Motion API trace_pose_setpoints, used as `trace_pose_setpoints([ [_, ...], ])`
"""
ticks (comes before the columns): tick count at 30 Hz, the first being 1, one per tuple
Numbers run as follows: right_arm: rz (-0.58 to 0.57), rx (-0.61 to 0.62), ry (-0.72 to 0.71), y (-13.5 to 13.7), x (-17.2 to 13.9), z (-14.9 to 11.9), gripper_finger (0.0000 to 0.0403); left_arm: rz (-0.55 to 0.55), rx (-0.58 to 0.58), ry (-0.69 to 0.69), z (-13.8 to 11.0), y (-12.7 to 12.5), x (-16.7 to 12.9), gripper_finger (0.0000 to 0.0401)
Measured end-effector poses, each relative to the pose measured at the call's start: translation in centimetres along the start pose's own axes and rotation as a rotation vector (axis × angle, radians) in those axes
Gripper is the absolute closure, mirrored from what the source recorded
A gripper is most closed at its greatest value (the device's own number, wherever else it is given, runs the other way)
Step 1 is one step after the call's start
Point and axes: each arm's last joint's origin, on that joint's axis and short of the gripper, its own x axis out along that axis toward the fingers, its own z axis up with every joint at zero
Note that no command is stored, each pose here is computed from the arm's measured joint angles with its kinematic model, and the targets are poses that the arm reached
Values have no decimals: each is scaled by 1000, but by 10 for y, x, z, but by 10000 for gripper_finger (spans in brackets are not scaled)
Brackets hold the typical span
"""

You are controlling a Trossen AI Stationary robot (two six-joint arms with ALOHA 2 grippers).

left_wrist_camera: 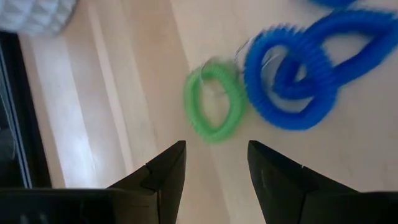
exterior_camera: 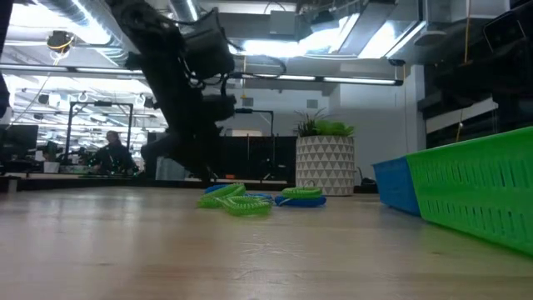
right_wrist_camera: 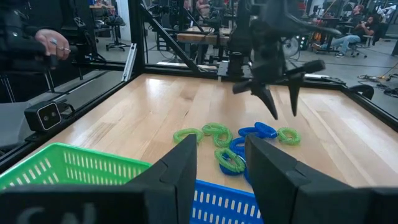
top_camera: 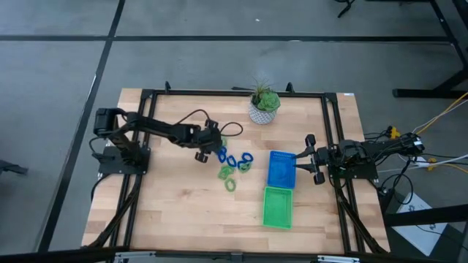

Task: Sort spring keychains
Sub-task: Put the green spring keychain into the green bin

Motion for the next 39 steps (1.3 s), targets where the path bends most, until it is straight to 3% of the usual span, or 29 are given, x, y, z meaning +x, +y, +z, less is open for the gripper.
trace_pose_setpoints([
  [9, 0, 0, 0, 0, 0, 0, 267, -63, 76, -19, -3, 2, 11, 233],
  [17, 0, 0, 0, 0, 0, 0, 267, -61, 282, -54, 0, 1, 11, 233],
  [28, 0, 0, 0, 0, 0, 0, 267, -86, 428, -80, 3, -6, 31, 233],
  [33, 0, 0, 0, 0, 0, 0, 267, -54, 401, -89, 5, -4, 31, 233],
  [39, 0, 0, 0, 0, 0, 0, 267, -81, 234, -110, 1, 3, 31, 233],
])
